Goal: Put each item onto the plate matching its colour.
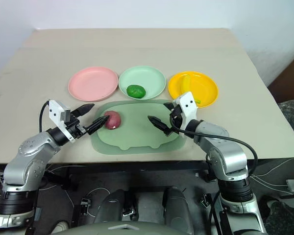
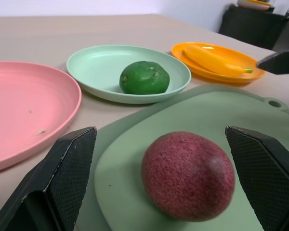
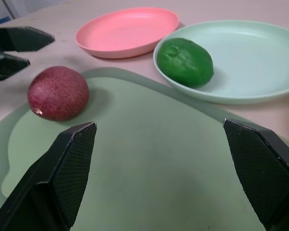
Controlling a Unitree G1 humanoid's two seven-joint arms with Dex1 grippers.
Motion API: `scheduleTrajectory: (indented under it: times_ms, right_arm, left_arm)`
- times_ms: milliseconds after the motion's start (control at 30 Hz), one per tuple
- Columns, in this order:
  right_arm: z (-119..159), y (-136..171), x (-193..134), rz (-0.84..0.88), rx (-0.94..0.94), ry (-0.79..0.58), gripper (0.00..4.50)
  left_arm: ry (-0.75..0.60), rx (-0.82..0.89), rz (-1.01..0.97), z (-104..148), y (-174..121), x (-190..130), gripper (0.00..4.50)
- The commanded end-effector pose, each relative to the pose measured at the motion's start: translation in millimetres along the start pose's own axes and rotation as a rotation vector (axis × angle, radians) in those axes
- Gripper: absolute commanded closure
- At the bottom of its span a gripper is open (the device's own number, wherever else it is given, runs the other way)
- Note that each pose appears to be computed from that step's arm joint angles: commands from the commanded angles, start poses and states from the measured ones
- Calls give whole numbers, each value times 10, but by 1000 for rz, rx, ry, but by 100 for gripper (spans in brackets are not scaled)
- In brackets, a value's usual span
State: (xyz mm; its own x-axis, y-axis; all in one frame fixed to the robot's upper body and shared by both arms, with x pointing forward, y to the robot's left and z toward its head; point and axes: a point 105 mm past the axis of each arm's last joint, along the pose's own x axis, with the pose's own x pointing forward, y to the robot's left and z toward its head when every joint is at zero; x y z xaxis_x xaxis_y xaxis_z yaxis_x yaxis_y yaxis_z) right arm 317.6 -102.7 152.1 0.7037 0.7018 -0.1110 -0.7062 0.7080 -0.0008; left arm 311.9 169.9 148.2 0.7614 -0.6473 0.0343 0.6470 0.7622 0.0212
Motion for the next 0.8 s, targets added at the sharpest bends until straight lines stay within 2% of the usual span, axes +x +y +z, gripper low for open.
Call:
scheduleTrajectory:
  times_ms: [33,433,567,667,767,800]
  right_arm:
    - [170,-9,-32,-21,-47,-62,5]
    - [172,-147,-142,-108,-65,-58,5]
    - [171,-172,-159,-128,-69,-57,5]
    - [168,-191,-180,-145,-67,-53,0]
    - [148,-206,-187,-151,-69,-40,0]
    - [140,-211,-187,-153,-71,-36,0]
  left_arm:
    - [-10,2,-29,41,-6,77,0]
    - [60,-28,-147,-132,-128,305,0]
    - [75,-22,-157,-115,-117,343,0]
    - [97,-23,-158,-107,-71,341,55]
    - [118,-18,-164,-155,-41,301,140]
    - [116,-16,-164,-155,-35,289,148]
